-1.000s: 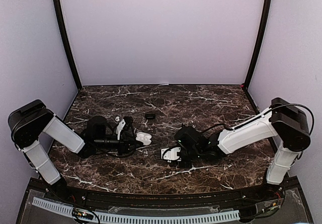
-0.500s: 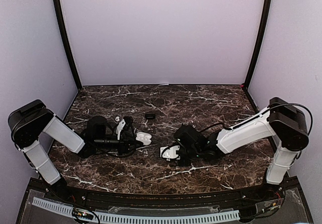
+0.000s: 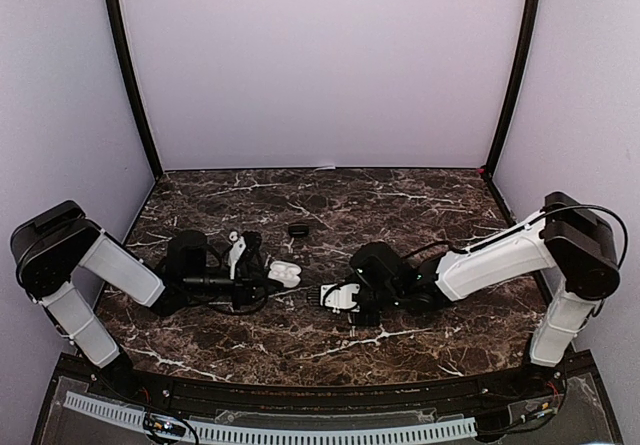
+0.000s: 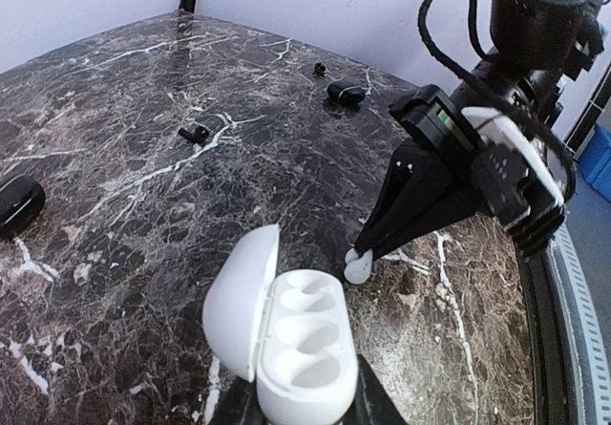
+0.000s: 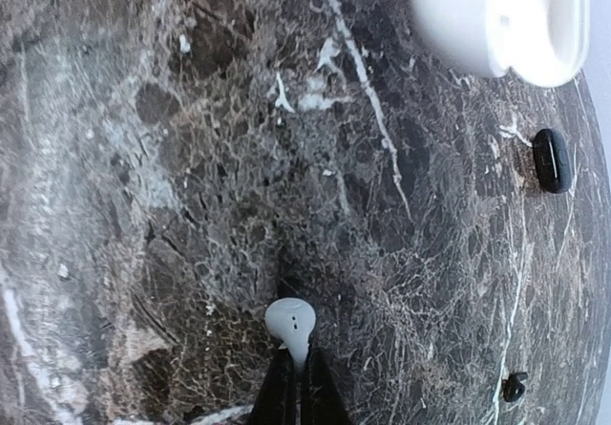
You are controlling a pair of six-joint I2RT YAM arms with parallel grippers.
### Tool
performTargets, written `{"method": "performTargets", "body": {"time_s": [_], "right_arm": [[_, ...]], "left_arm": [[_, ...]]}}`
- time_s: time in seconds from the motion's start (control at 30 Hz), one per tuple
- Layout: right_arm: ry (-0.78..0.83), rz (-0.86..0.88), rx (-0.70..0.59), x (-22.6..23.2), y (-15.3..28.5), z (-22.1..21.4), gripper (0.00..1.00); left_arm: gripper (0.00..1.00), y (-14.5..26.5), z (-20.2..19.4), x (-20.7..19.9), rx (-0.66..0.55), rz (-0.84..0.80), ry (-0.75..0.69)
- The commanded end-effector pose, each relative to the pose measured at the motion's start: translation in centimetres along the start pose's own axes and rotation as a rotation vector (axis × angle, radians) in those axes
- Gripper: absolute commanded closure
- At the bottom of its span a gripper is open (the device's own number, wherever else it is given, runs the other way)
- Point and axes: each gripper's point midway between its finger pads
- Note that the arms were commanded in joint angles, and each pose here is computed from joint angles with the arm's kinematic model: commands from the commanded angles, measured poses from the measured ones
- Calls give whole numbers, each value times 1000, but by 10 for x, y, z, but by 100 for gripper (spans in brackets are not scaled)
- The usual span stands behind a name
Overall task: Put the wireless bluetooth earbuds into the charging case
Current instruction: Pick up the right earbud from the center of the board, then insert the right earbud into the right side groove of the charging case.
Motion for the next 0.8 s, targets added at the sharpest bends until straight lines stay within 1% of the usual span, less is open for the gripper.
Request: {"method": "performTargets", "body": {"time_s": [0.0, 0.17, 0.3, 0.43, 0.57, 0.77], "right_arm": [[-87, -3, -161, -16, 34, 33, 100], [-133, 11, -341, -23, 76, 64, 100], [-145, 37, -428, -21, 95, 78, 100], [-169, 53, -467, -19, 102, 85, 100], [-181, 48, -486, -13, 103, 90, 100], [-232, 2, -480, -15, 95, 99, 100]], "left_arm": [[94, 4, 6, -24, -40, -76, -131], [94, -1, 0, -44, -42, -105, -249], [95, 6, -1, -64, -84, -188, -329], [98, 11, -5, -77, -114, -230, -410], [98, 9, -5, -77, -106, -221, -420], [98, 7, -3, -73, -100, -193, -413]]}}
Point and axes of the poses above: each gripper's point midway between its finger pads, its own y axis back along the fingers, its own x axis along the line the jaws close on, z = x × y, and after that the axes turned 7 degrees about y, right-handed
